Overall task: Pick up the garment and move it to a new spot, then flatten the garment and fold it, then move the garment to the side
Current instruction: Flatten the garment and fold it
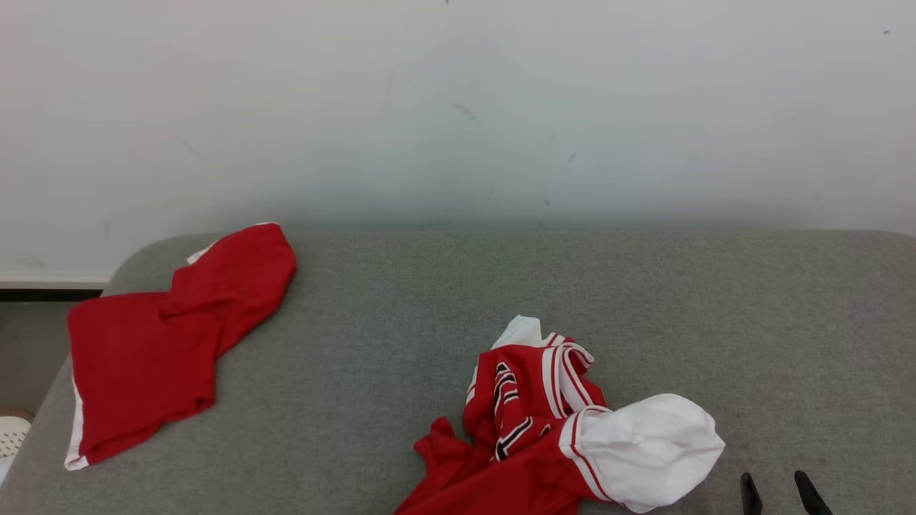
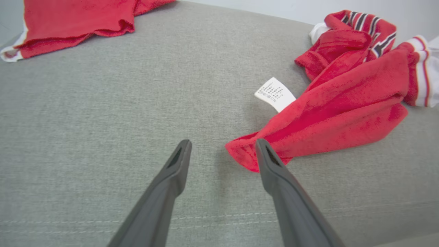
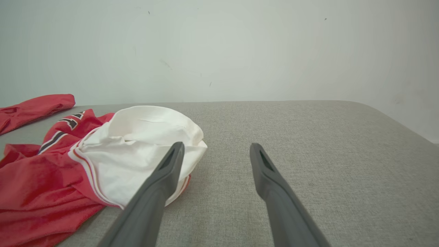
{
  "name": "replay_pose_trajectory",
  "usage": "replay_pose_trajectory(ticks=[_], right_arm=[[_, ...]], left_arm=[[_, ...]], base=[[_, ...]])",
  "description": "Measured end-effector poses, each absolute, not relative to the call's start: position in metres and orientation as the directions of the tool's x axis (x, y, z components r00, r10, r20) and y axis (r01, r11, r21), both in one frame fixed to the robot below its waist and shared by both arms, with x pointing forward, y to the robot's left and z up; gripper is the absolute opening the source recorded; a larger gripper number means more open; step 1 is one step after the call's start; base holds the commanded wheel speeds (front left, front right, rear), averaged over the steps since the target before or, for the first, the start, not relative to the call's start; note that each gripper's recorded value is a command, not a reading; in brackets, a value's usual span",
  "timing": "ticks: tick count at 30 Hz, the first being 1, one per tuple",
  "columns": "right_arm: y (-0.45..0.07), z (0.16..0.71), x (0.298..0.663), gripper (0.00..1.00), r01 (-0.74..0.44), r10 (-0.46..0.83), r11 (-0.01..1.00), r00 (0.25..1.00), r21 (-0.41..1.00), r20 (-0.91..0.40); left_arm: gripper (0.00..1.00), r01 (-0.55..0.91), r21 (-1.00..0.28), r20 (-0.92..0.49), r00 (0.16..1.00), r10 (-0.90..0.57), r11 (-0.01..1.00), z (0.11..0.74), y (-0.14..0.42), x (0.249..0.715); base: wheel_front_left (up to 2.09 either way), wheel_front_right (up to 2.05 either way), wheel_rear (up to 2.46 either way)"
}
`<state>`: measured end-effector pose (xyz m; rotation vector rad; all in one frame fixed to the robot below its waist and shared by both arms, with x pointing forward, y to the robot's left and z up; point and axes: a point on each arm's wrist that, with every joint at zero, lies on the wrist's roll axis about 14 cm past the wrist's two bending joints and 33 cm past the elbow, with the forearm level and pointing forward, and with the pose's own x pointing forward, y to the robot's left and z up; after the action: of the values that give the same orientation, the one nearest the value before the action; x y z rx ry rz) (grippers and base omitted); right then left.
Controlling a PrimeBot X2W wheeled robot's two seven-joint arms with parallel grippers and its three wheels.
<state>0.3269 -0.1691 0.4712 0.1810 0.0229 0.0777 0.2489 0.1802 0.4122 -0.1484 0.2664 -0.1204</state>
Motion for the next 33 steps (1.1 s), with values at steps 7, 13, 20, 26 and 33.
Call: replay_pose_trajectory(ticks=[7, 13, 20, 26, 33], right_arm=[[-0.169, 0.47, 0.328, 1.0, -0.076, 0.081, 0.981, 0.996, 0.178, -0.022], [-0.167, 0.471, 0.329, 1.0, -0.079, 0.084, 0.98, 0.996, 0.18, -0.019], [-0.175, 0.472, 0.327, 1.0, -0.05, 0.053, 0.982, 0.998, 0.182, -0.014], [-0.188, 0.471, 0.323, 1.0, -0.006, 0.009, 0.983, 1.0, 0.185, -0.018], [-0.205, 0.466, 0.313, 1.0, 0.059, -0.053, 0.98, 0.998, 0.189, -0.035]], left_arm=[[1.0, 0.003, -0.088, -0.204, 0.979, -0.021, 0.996, 0.427, 0.221, 0.265], [1.0, 0.079, -0.09, -0.032, 0.996, -0.082, 0.993, 0.477, 0.208, 0.306], [1.0, 0.342, -0.121, 0.062, 0.94, -0.337, 0.932, 0.517, 0.122, 0.35], [1.0, 0.478, -0.196, -0.02, 0.871, -0.491, 0.856, 0.517, 0.058, 0.375], [1.0, 0.504, -0.328, -0.168, 0.801, -0.575, 0.799, 0.495, 0.01, 0.395]], base=[[0.0, 0.0, 0.0], [0.0, 0.0, 0.0], [0.0, 0.0, 0.0], [0.0, 0.0, 0.0], [0.0, 0.0, 0.0]])
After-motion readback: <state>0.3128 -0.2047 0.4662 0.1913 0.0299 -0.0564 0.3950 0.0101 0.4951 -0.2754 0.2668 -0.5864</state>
